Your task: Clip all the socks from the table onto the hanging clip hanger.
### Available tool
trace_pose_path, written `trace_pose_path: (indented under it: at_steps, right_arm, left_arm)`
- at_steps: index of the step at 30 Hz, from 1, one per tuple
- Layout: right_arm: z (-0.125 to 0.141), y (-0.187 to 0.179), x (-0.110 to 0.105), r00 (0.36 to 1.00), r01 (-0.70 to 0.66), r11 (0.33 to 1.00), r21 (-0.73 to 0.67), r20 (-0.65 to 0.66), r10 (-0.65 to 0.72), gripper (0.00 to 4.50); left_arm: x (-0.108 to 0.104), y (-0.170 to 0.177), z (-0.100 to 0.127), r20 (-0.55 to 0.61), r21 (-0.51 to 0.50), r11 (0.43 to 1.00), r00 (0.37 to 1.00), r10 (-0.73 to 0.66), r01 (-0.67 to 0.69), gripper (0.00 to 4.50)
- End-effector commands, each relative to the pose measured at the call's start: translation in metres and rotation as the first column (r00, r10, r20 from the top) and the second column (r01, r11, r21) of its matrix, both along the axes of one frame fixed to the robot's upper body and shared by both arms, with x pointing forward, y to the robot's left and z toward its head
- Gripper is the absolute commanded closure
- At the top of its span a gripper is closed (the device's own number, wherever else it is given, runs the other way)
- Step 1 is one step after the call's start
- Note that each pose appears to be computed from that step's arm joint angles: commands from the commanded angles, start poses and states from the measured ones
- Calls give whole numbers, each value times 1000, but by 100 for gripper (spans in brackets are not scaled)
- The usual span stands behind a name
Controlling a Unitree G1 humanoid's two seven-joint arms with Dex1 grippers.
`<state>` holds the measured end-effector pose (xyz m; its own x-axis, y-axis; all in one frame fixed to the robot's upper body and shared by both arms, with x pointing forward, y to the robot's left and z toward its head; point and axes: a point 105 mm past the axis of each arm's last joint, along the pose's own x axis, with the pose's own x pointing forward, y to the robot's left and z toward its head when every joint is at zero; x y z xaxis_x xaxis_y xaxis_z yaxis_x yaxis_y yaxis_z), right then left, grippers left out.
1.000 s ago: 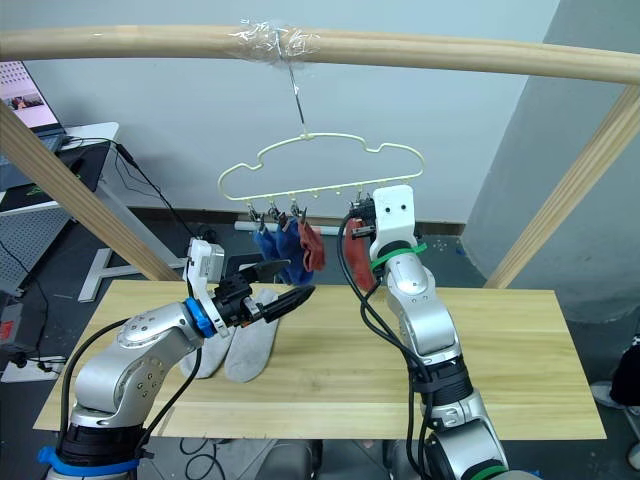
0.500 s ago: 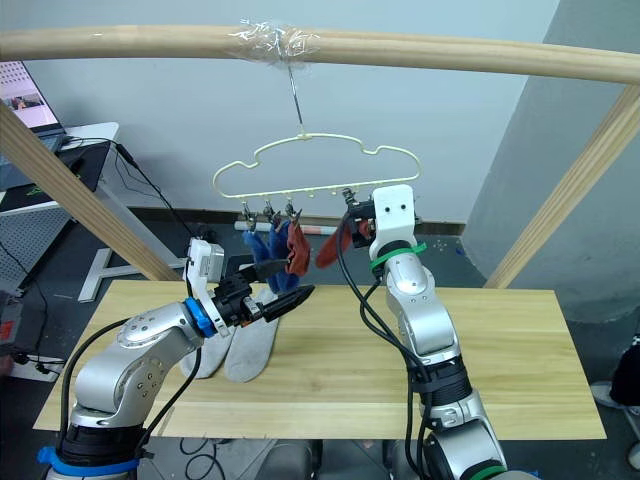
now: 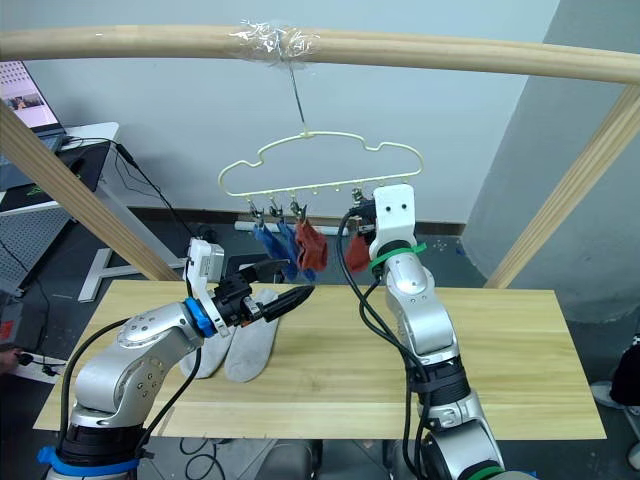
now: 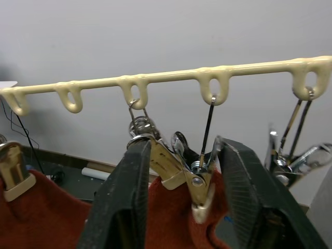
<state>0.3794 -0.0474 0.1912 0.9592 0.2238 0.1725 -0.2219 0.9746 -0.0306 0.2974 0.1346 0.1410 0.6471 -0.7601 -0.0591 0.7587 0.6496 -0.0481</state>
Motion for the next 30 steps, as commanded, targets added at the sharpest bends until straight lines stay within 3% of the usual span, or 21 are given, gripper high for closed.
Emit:
trace_pose_path:
  at_steps: [1, 30]
  right_arm:
    - [14, 2, -2, 999, -7, 1000, 22, 48, 6, 228]
    - [19, 19, 0, 998, -45, 997, 55, 39, 42, 228]
  left_arm:
    - [-5, -5, 14, 57, -19, 1000, 998, -24, 25, 0]
    - [-7, -7, 25, 88, -52, 998, 996, -29, 33, 0]
